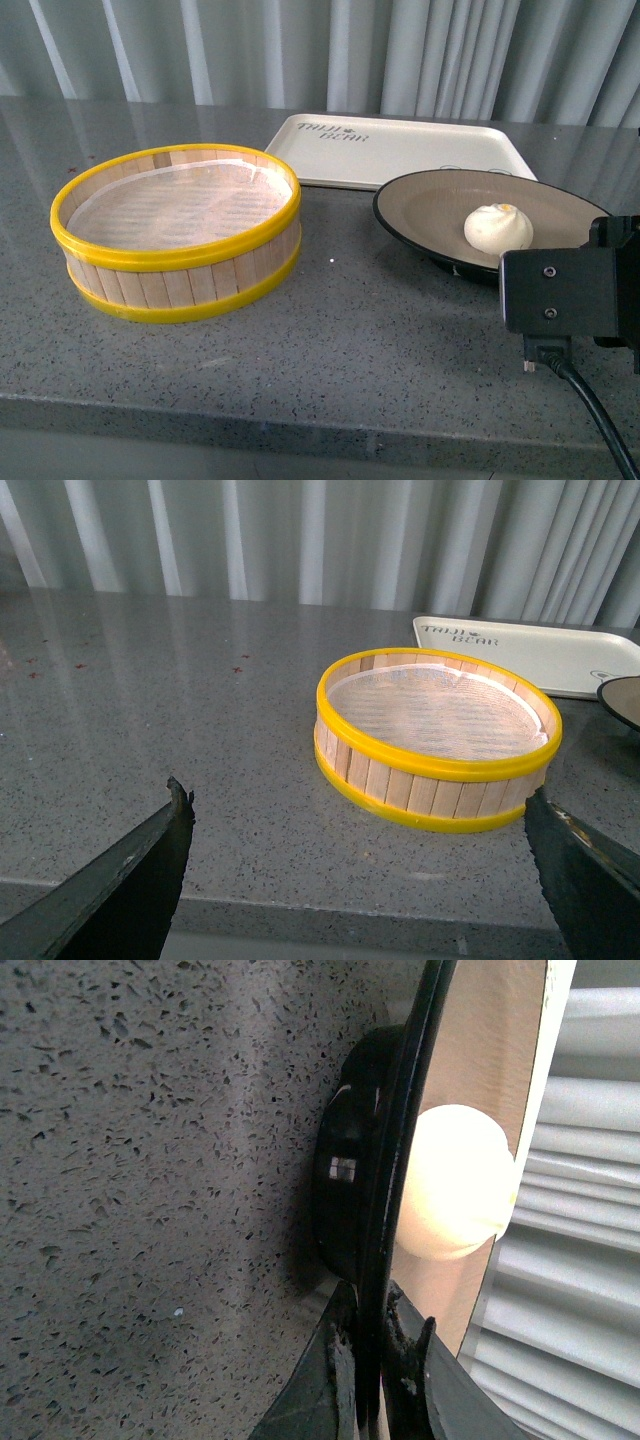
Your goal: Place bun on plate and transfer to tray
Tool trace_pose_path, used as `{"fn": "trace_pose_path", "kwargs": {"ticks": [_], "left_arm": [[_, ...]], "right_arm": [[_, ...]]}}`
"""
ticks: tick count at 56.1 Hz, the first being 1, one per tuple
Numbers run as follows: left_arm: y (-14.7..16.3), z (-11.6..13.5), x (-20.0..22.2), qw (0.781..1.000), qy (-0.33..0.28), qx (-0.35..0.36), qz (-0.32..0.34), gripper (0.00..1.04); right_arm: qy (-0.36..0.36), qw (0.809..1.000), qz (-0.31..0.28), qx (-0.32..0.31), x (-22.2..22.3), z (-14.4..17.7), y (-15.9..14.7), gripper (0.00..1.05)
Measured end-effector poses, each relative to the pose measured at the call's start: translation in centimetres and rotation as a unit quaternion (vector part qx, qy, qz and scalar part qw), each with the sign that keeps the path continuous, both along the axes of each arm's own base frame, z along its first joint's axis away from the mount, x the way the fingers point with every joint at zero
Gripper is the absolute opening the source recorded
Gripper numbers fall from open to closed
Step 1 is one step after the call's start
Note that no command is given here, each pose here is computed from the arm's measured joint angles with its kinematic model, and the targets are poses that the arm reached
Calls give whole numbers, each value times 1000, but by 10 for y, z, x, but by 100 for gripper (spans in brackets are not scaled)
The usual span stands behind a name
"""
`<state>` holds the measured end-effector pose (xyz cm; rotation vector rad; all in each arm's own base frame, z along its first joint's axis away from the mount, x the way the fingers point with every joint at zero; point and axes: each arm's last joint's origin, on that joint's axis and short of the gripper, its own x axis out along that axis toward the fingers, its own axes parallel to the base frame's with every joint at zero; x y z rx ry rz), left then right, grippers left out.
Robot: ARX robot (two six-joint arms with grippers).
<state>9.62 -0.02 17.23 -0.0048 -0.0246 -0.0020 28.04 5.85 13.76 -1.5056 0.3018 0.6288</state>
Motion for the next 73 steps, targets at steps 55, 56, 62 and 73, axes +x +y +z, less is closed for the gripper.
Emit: {"fn": "trace_pose_path", "kwargs": {"ticks": [55,56,62,73], "left_arm": [[0,0,0,1000,0,0,0,98],[0,0,0,1000,0,0,0,98],[0,0,0,1000,0,0,0,98],[0,0,0,1000,0,0,0,98]], "right_arm": [[-119,991,-3,-67,-7,2,-10,3],[-123,990,-5,-67,-6,4,-11,3],[-144,987,-8,-68,1,13,-15,3],[-190,979,-24,-66,19,31,-31,3]]}}
